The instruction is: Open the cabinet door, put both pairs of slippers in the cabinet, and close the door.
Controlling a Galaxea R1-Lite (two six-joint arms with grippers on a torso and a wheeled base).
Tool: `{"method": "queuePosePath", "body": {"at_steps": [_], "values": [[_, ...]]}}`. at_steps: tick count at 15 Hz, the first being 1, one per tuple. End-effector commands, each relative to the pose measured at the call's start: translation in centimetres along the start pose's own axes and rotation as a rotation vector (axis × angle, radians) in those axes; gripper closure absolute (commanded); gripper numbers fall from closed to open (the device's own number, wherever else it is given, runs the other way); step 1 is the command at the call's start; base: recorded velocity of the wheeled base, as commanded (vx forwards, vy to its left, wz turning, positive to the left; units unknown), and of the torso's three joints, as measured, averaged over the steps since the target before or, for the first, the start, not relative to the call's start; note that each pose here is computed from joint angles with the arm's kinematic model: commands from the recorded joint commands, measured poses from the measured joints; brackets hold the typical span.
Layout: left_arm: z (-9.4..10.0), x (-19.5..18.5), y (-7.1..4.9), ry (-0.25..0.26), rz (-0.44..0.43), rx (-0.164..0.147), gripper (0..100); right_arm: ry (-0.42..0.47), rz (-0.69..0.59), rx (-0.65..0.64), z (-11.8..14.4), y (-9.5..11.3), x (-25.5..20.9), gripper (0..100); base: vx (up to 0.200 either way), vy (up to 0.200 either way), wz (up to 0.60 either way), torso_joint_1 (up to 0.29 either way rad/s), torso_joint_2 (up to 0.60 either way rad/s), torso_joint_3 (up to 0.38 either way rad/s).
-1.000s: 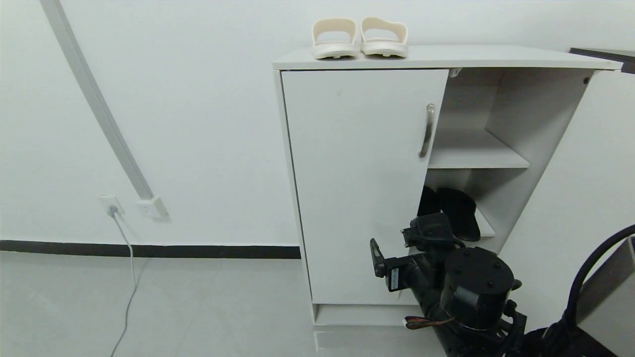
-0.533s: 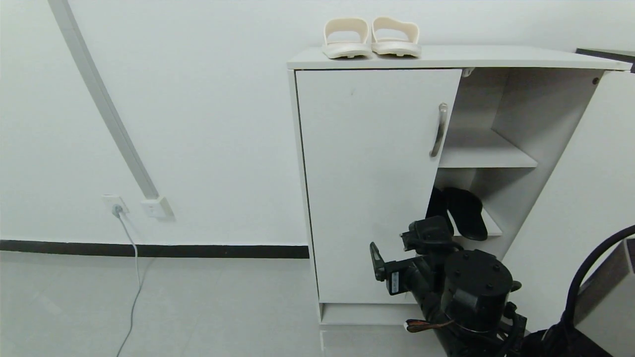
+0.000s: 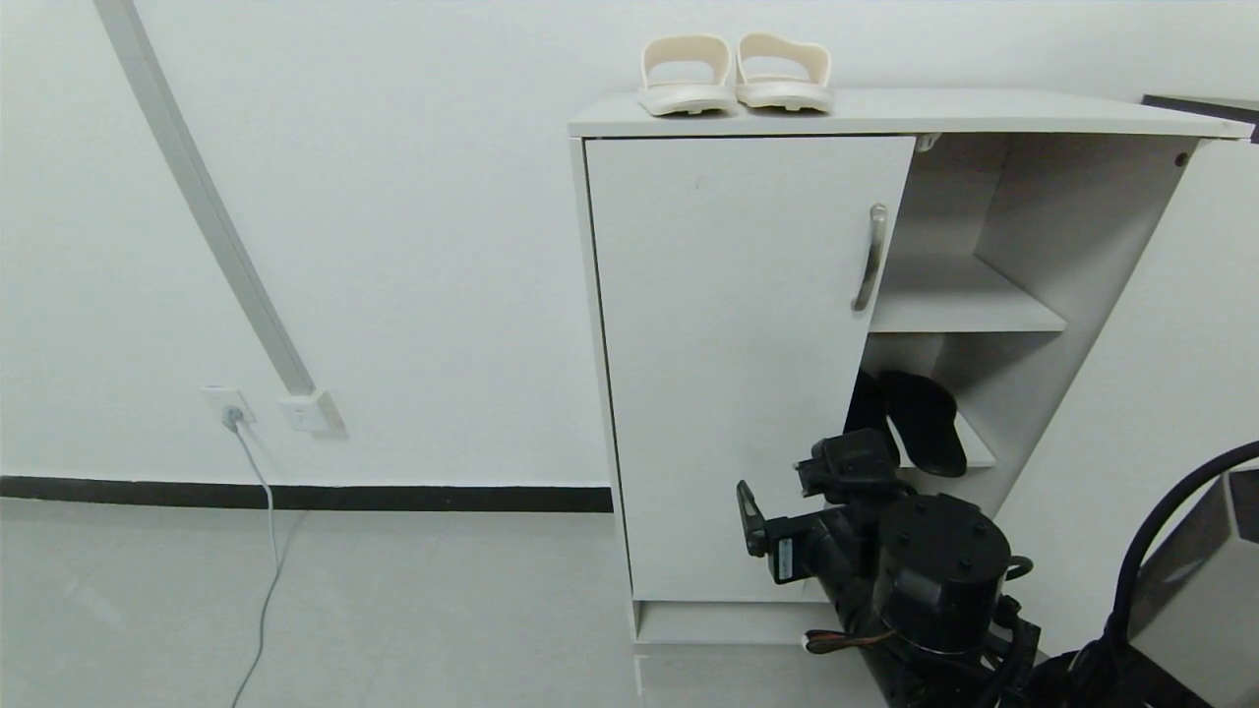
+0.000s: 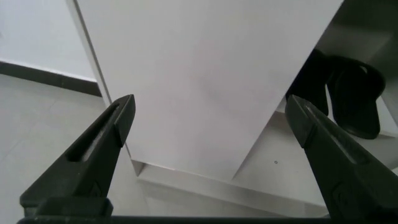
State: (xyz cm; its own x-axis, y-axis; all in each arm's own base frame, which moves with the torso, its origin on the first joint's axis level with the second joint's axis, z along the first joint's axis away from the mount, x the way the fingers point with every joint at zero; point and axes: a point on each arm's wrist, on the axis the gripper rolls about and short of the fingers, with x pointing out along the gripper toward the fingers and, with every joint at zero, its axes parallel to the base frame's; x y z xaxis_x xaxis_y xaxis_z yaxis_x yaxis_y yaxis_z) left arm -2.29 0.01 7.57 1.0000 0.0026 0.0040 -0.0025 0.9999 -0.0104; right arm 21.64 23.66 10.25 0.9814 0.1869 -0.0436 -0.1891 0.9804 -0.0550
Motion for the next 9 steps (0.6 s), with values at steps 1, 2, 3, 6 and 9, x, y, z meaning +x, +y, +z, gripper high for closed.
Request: {"method": "queuePosePath", "body": {"at_steps": [1,2,3,6,9], "values": [[0.01,0.01,0.0,0.001,0.001,0.0,100,0.004,0.001,-0.004,-0.13,0.05,-0.01,0,0.0,0.0,0.0,0.0,0.0,0.0],[0.01,0.01,0.0,0.001,0.001,0.0,100,0.004,0.001,-0.004,-0.13,0.05,-0.01,0,0.0,0.0,0.0,0.0,0.0,0.0],[0.01,0.01,0.0,0.001,0.001,0.0,100,0.005,0.001,-0.005,-0.18,0.06,0.0,0,0.0,0.0,0.0,0.0,0.0,0.0],[0.01,0.01,0.0,0.001,0.001,0.0,100,0.004,0.001,-0.005,-0.15,0.08,0.02,0,0.0,0.0,0.0,-0.003,-0.1,-0.104],[0.01,0.01,0.0,0.001,0.001,0.0,100,0.004,0.001,-0.005,-0.15,0.08,0.02,0,0.0,0.0,0.0,0.022,-0.23,-0.357]]}}
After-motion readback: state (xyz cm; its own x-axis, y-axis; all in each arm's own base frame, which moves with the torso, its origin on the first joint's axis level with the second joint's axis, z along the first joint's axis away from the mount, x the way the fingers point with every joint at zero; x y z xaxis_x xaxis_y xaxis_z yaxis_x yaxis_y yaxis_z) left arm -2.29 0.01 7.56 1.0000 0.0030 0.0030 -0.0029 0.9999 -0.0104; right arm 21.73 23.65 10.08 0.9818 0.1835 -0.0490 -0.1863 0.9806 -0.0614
